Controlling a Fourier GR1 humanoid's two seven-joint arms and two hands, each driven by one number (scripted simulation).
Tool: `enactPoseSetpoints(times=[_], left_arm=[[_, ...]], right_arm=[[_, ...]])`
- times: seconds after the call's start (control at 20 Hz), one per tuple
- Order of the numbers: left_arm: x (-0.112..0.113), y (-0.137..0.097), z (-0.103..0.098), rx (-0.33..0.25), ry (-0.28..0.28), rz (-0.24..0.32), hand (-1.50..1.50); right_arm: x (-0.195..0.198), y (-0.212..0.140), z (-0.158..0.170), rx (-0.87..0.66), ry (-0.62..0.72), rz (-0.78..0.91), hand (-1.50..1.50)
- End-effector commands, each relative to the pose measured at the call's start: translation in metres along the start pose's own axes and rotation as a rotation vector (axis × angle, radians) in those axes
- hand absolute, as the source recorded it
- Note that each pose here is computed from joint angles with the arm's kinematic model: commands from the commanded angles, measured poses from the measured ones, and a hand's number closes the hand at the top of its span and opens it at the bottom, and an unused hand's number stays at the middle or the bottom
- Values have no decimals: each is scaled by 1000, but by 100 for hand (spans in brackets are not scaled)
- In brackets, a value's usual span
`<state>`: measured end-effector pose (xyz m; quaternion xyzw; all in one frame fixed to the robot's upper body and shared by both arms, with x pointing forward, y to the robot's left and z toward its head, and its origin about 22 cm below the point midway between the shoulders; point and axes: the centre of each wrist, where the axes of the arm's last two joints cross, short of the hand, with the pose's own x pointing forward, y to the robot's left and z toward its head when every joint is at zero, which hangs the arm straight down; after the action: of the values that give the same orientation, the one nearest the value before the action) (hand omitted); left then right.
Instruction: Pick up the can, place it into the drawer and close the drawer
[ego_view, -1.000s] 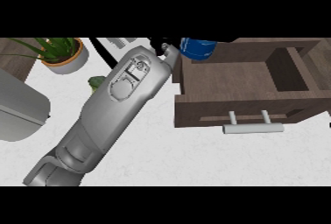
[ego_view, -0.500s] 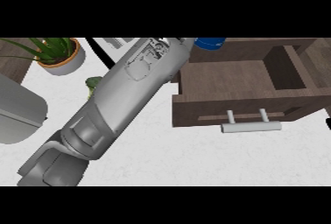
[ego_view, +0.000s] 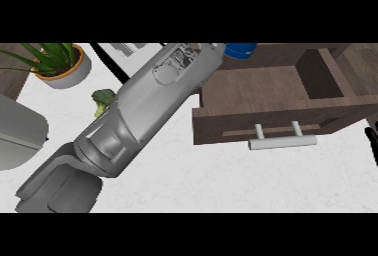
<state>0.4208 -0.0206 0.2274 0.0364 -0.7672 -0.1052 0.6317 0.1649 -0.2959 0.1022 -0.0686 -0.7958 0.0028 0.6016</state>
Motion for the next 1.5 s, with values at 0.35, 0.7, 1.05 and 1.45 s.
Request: enactPoseSetpoints(times=[0.35,0.7,1.05,1.45], left_arm=[[-24,-3,0,27,-18,-84,150],[-54,6,-1,68,-29,-163,150],[-68,2,7,119,-11,-175,-150],[-69,7,3,165,-23,-172,-150]], right_arm=[[-8,-5,-12,-15,-3,2,-150],[10,5,-3,18,-24,-6,-150],[8,1,-22,26,-39,8,-150],[8,6,-19,60,-39,8,-150]])
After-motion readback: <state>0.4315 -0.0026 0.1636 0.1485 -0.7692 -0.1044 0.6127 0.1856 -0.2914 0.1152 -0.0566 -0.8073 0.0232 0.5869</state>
